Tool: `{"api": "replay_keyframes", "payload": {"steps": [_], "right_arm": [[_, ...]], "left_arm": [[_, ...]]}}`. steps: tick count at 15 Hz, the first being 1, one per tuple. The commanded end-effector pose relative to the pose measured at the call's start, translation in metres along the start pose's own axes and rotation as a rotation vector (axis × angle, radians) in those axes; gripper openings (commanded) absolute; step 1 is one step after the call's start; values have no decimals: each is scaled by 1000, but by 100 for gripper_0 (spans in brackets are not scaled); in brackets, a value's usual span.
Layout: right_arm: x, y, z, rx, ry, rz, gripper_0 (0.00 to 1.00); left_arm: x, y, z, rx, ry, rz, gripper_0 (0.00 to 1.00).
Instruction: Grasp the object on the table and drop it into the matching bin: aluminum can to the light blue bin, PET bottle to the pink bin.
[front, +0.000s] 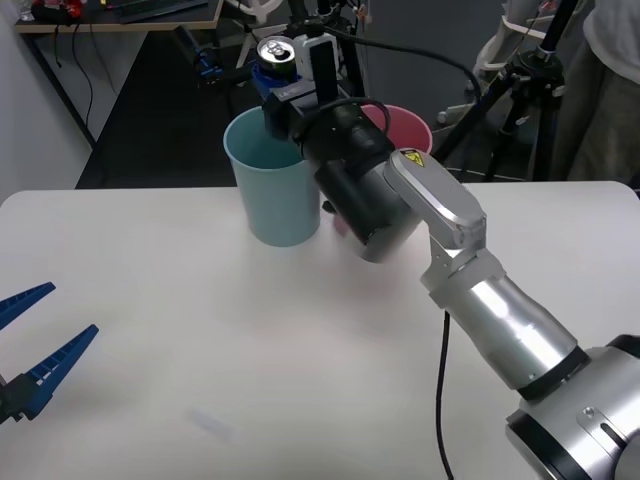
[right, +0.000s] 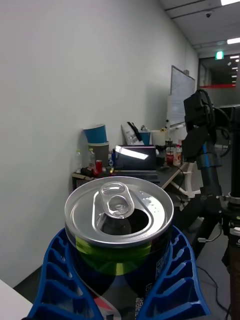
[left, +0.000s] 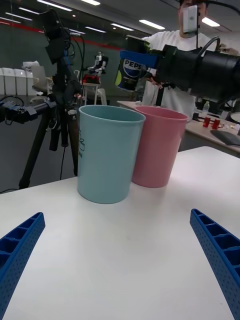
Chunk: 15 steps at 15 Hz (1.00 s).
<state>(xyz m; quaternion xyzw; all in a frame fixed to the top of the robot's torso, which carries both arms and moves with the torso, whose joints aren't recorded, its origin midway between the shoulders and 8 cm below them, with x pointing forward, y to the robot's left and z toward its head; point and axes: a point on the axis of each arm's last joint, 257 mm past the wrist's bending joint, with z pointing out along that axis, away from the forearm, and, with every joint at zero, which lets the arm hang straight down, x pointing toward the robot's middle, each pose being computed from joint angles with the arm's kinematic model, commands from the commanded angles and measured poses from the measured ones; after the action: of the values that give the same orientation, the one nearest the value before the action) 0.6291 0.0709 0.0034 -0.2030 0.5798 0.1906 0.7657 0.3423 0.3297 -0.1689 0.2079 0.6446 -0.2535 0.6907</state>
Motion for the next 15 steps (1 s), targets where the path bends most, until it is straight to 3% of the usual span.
{"api": "replay_keyframes", "payload": {"steps": [1,7,8,9,11,15], "right_arm": [[12,-4,13,9,39,-14,0],[23,2,20,6,70,-13,0],[23,4,20,0,70,-15,19],[22,8,20,-15,63,-10,100],[18,14,20,-40,51,-1,100],[17,13,20,-42,48,5,100]], "left_arm": [[0,0,0,0,0,0,100],[0,0,0,0,0,0,100],[0,0,0,0,0,0,100],[0,0,0,0,0,0,100],[0,0,0,0,0,0,100],[0,0,0,0,0,0,100]]}}
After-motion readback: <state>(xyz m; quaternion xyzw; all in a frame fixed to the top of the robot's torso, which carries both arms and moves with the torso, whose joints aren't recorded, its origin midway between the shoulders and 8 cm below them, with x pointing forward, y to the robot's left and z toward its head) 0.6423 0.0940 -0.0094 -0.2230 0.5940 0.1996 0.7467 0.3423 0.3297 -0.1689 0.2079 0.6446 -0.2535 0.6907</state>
